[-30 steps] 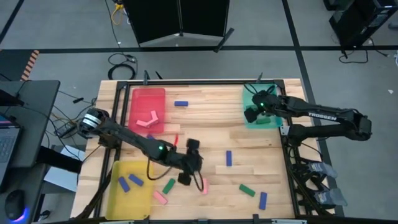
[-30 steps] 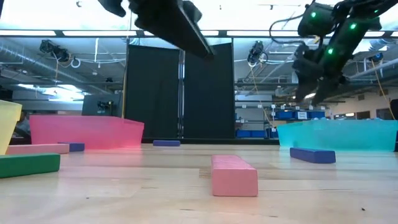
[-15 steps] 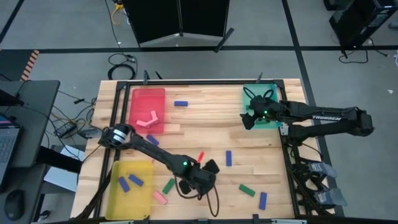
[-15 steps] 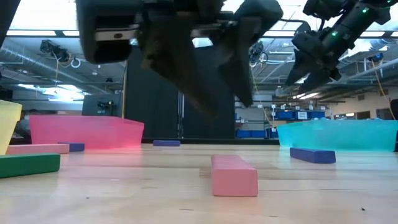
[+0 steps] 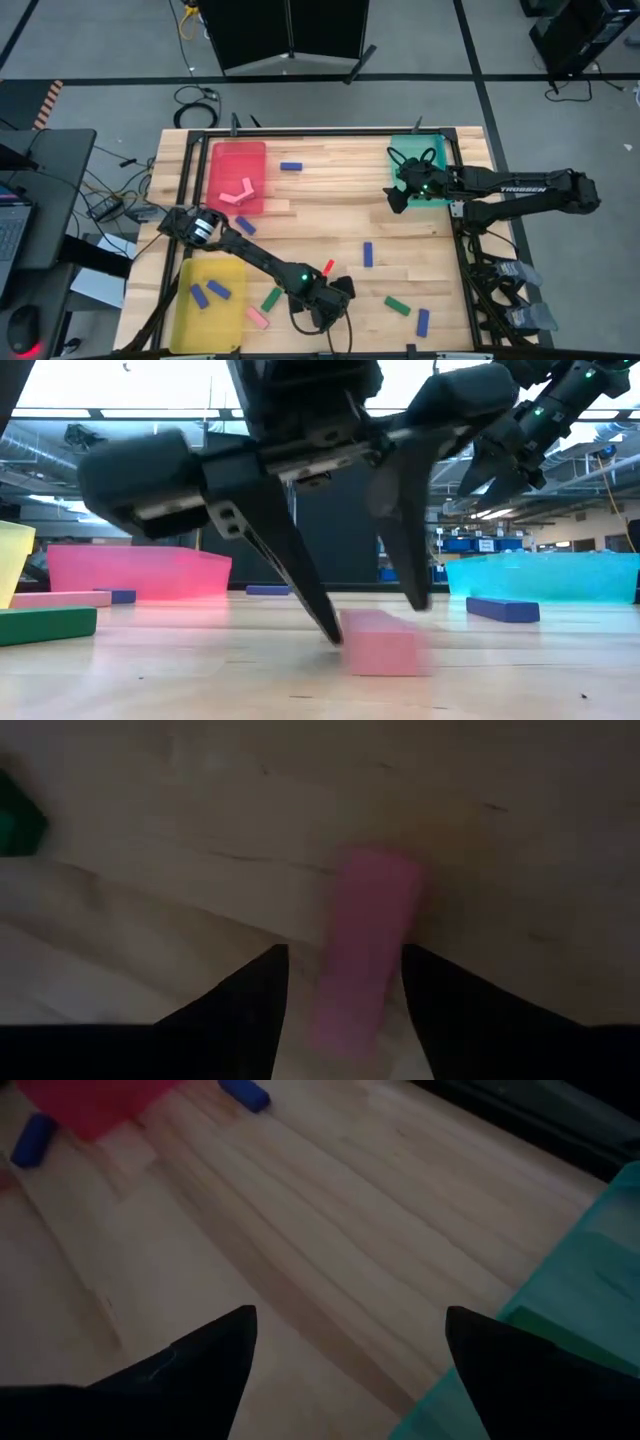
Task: Sort blocks
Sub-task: Put the pink block into the red bin
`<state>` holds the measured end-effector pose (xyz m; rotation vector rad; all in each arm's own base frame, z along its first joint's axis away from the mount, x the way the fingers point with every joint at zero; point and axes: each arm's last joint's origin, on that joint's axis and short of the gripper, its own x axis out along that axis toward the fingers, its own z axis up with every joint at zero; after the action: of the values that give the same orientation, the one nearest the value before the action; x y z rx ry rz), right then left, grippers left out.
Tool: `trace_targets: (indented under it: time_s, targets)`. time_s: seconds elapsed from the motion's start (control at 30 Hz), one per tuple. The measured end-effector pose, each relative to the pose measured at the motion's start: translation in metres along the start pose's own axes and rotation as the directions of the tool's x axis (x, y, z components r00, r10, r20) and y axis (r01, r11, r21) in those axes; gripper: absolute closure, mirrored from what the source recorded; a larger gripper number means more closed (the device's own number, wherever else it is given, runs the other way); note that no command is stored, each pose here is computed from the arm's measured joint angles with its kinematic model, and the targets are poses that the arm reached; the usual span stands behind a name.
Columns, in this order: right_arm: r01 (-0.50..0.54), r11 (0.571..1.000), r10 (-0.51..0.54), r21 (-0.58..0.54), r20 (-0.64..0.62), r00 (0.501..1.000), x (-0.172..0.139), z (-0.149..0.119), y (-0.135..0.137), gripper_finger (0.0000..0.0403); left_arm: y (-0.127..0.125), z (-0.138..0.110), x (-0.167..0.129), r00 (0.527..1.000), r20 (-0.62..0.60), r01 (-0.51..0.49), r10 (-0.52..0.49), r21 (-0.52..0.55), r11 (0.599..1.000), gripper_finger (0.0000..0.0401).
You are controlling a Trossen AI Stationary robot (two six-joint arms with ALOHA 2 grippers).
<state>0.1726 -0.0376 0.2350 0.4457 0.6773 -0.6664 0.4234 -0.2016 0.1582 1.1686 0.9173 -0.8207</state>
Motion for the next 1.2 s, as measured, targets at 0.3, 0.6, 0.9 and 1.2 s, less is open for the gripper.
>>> trace_targets:
  time_s: [0.3,0.6,0.9,1.2]
  targets:
    - [0.001,1.0,-0.001,0.003,0.0,1.0,0.0,0.0,0.0,0.0068,-0.002,-0.001,0.012,1.0,-0.019,0.011,-0.011,0.008,1.0,0.0184]
    - [-0.008,1.0,0.008,0.009,0.014,1.0,0.0,0.001,0.001,0.0067,0.002,-0.015,0.018,0.995,0.031,0.094,-0.09,-0.155,0.983,0.0252]
    - [-0.018,1.0,0.018,0.015,0.031,0.999,0.0,0.003,0.002,0.0067,0.007,-0.023,0.02,0.992,0.05,0.122,-0.114,-0.202,0.972,0.0273]
    - [-0.019,1.0,0.019,0.013,0.033,0.999,0.0,0.003,0.002,0.0067,0.024,-0.021,0.008,0.989,0.102,0.128,-0.103,-0.28,0.952,0.0303]
